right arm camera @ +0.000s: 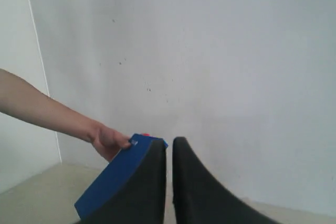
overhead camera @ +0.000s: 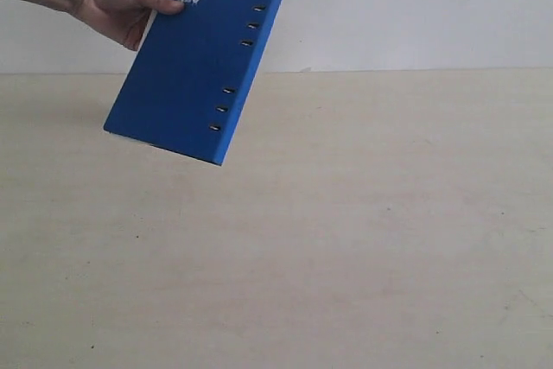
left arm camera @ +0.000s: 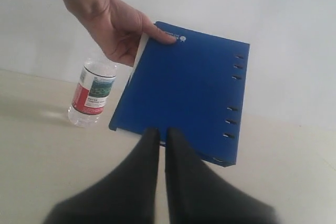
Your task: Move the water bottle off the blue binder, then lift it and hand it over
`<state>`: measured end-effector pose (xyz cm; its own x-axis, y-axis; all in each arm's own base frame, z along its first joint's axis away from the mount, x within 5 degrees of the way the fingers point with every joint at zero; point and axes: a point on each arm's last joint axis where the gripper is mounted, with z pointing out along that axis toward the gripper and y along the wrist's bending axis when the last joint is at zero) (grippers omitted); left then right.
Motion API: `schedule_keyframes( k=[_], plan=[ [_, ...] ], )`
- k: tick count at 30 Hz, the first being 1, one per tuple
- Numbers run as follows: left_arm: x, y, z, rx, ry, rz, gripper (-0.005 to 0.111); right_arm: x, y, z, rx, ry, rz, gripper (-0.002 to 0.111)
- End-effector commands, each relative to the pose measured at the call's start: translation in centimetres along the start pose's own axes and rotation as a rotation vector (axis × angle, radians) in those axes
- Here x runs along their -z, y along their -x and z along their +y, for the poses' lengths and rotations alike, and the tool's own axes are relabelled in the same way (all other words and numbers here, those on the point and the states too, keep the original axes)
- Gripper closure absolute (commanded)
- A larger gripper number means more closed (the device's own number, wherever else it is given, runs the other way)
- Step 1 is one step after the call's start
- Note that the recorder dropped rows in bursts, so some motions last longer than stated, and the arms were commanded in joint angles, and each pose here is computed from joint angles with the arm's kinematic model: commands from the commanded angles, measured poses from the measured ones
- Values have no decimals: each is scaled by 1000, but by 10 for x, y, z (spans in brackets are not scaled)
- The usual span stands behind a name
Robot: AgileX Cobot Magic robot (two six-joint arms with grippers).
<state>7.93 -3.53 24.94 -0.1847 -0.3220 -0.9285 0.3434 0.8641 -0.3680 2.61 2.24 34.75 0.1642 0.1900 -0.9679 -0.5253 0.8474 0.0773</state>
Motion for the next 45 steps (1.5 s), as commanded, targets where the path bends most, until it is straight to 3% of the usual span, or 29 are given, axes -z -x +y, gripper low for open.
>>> schedule_keyframes(
  k=[1, 6, 21, 28, 31, 37, 40, 45],
  plan=[
    [1, -1, 1, 17, 11, -8, 102, 23, -18, 2, 9, 20, -36, 107],
    [2, 0, 1, 5, 10, -18, 102, 17, -31, 4, -19, 55, 84, 107],
    [2, 0, 1, -1, 10, -15, 102, 17, -31, 4, -24, 57, 88, 107],
    [15, -4, -2, -226, 27, -19, 102, 17, -31, 4, -24, 57, 88, 107],
    [25, -9, 1, -224, 86, -18, 102, 17, -31, 4, -24, 57, 88, 107],
    [37, -14, 18, -49, 267, -102, 102, 16, -31, 4, -24, 57, 89, 107],
    [36, -18, 24, 13, 304, -128, 102, 16, -31, 4, -24, 55, 86, 107],
    [32, -34, 37, -2, 332, -169, 102, 16, -30, 4, -24, 53, 82, 107]
  ],
)
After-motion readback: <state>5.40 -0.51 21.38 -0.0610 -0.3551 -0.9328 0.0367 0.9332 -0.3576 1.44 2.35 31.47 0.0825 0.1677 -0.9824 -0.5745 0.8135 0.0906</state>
